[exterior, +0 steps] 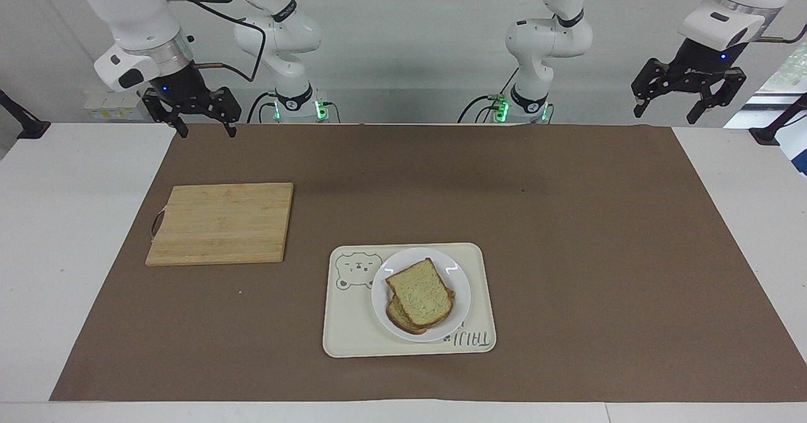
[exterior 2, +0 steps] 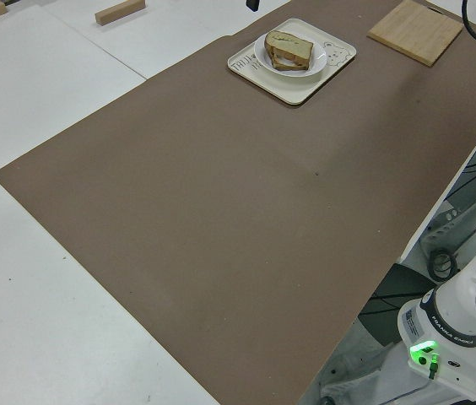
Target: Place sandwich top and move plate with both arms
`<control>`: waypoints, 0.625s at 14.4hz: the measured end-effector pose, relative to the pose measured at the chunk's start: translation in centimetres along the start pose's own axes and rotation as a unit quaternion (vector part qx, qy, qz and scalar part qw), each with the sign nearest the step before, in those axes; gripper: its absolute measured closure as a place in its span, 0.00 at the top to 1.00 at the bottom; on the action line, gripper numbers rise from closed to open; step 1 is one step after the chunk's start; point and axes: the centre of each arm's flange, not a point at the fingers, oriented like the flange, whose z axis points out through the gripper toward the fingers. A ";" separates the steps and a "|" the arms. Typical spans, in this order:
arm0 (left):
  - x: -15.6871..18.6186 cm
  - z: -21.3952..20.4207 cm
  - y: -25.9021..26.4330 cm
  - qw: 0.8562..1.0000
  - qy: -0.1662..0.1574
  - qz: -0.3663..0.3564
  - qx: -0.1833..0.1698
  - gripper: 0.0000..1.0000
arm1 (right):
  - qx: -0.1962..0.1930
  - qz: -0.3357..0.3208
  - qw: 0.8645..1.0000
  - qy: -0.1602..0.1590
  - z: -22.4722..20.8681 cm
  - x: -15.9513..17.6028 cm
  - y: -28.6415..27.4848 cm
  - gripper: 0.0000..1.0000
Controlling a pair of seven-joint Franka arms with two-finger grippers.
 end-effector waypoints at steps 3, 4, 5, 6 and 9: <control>-0.2 0.2 0.2 1.000 -0.012 0.001 -0.001 1.00 | 0.000 0.000 1.000 0.000 0.0 0.0 0.0 1.00; -0.3 0.3 0.1 1.000 -0.016 0.000 -0.001 1.00 | 0.000 0.000 1.000 0.000 0.0 0.0 0.0 1.00; -0.6 0.5 -0.1 1.000 -0.025 -0.002 -0.003 1.00 | 0.000 0.000 1.000 0.000 0.0 0.0 0.0 1.00; -0.9 0.6 -0.3 0.999 -0.036 -0.005 -0.005 1.00 | 0.000 0.000 1.000 0.000 0.0 0.0 0.0 1.00; -1.0 0.2 -0.3 0.999 -0.035 -0.005 -0.005 1.00 | 0.000 0.000 1.000 0.000 0.0 0.0 0.0 1.00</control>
